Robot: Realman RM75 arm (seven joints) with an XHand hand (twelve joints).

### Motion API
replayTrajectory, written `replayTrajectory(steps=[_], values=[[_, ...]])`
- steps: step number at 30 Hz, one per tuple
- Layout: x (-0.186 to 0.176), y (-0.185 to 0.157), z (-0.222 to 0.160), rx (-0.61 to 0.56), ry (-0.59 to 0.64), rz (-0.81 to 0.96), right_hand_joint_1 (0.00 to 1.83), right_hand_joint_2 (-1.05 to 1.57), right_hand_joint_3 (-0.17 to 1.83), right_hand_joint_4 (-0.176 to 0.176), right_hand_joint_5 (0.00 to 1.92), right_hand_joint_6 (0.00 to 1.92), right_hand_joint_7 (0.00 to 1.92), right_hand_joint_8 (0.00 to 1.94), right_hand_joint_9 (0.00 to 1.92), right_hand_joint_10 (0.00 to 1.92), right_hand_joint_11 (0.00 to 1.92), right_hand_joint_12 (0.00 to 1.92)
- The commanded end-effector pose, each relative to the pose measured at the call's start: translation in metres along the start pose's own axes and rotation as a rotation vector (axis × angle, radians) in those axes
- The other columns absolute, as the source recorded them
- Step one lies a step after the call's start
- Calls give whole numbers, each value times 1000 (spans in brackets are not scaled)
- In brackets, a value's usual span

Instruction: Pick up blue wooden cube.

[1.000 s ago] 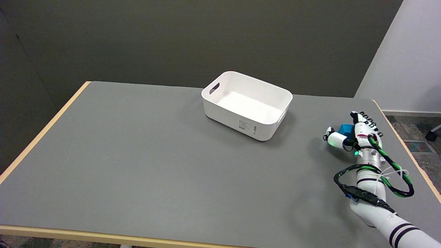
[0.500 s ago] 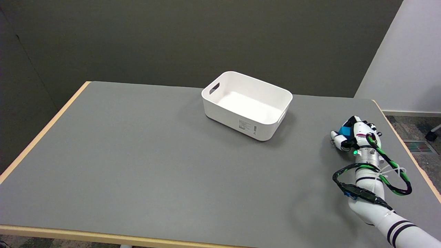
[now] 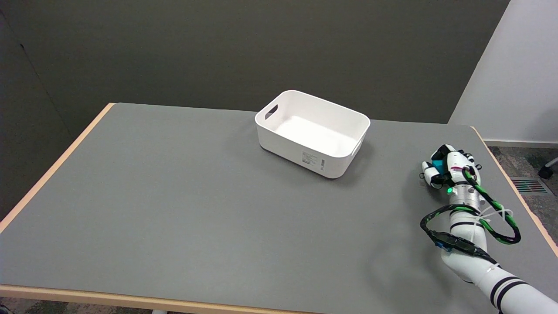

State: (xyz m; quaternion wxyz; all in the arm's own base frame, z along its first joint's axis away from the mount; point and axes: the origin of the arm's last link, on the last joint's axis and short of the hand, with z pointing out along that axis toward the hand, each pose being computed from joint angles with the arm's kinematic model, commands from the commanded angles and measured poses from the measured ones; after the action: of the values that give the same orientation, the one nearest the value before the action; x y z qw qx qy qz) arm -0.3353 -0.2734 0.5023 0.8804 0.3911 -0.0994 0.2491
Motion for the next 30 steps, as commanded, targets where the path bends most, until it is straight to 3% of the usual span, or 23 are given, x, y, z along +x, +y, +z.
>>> replayTrajectory(steps=[1,7,16,23,30], values=[[23,-40,8,179,61,239,993,1446,116,-176,339,1895,371,1941,473,1921,100,1921],[36,-62,12,272,14,631,1027,1403,170,-176,365,1869,392,1941,577,1921,489,1921],[36,-85,14,299,-175,1157,1029,1367,227,-176,389,1844,407,1941,602,1921,546,1921],[46,-122,15,344,-289,1388,1033,1357,242,-176,394,1843,411,1941,636,1921,532,1921],[59,-201,23,473,-433,1453,1034,1352,251,-176,397,1841,414,1941,653,1921,548,1921]])
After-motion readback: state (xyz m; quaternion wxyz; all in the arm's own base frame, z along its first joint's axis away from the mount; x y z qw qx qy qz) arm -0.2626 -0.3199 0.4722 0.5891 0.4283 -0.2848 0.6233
